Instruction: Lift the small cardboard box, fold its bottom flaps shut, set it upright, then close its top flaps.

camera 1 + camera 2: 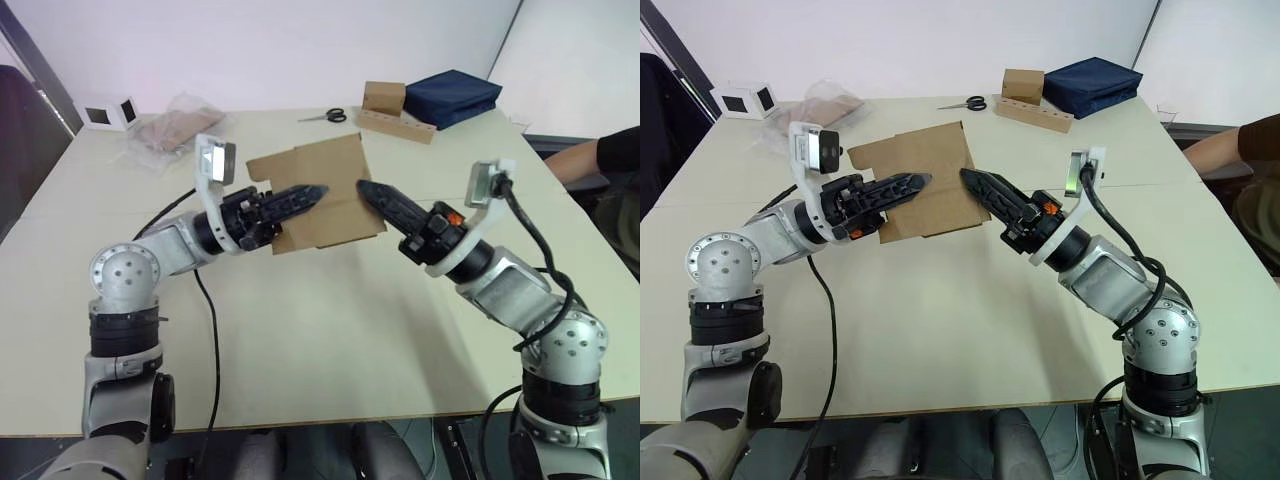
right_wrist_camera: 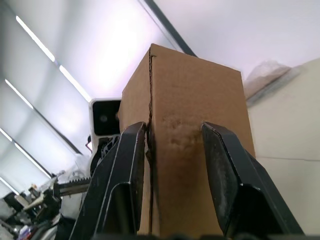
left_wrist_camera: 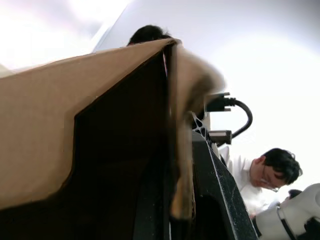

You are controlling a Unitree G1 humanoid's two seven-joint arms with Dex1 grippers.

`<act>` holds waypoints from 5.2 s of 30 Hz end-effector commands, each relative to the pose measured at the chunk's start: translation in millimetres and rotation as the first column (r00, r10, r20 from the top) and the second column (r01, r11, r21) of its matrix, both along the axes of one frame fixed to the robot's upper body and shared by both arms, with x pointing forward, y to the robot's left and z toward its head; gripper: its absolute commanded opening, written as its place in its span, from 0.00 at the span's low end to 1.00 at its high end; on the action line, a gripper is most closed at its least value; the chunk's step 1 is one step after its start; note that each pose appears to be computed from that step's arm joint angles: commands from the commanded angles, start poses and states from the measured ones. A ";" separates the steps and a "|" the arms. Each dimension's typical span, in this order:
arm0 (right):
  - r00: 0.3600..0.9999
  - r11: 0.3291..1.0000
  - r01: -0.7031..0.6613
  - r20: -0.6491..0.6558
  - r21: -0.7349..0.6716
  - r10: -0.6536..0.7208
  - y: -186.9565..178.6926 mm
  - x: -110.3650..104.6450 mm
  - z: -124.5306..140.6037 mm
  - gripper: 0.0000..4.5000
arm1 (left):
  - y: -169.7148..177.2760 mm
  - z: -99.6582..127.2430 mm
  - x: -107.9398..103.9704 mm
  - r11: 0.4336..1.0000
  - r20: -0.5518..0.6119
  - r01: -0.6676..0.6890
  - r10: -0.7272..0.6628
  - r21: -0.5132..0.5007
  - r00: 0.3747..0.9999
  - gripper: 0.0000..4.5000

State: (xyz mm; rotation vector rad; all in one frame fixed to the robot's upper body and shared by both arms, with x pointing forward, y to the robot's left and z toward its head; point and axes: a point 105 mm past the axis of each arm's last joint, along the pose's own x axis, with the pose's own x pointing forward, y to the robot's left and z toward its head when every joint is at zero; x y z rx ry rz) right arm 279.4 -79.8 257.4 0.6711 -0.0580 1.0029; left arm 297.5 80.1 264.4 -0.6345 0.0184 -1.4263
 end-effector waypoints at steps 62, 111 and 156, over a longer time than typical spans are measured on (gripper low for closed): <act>0.975 0.905 0.180 0.195 -0.386 -0.111 -50.4 -5.1 -19.9 0.01 | -7.4 -10.8 24.3 0.793 0.243 -0.054 -0.120 0.607 0.962 0.00; 0.954 0.901 0.250 0.249 -0.356 -0.166 -22.6 3.1 -41.5 0.00 | -35.6 -15.9 36.3 0.113 0.225 -0.206 -0.702 0.972 0.676 0.98; 0.955 0.667 0.296 0.187 -0.684 -0.231 -9.3 66.1 -116.9 0.00 | 48.7 -117.6 70.9 0.524 0.382 -0.624 0.502 0.579 0.776 0.01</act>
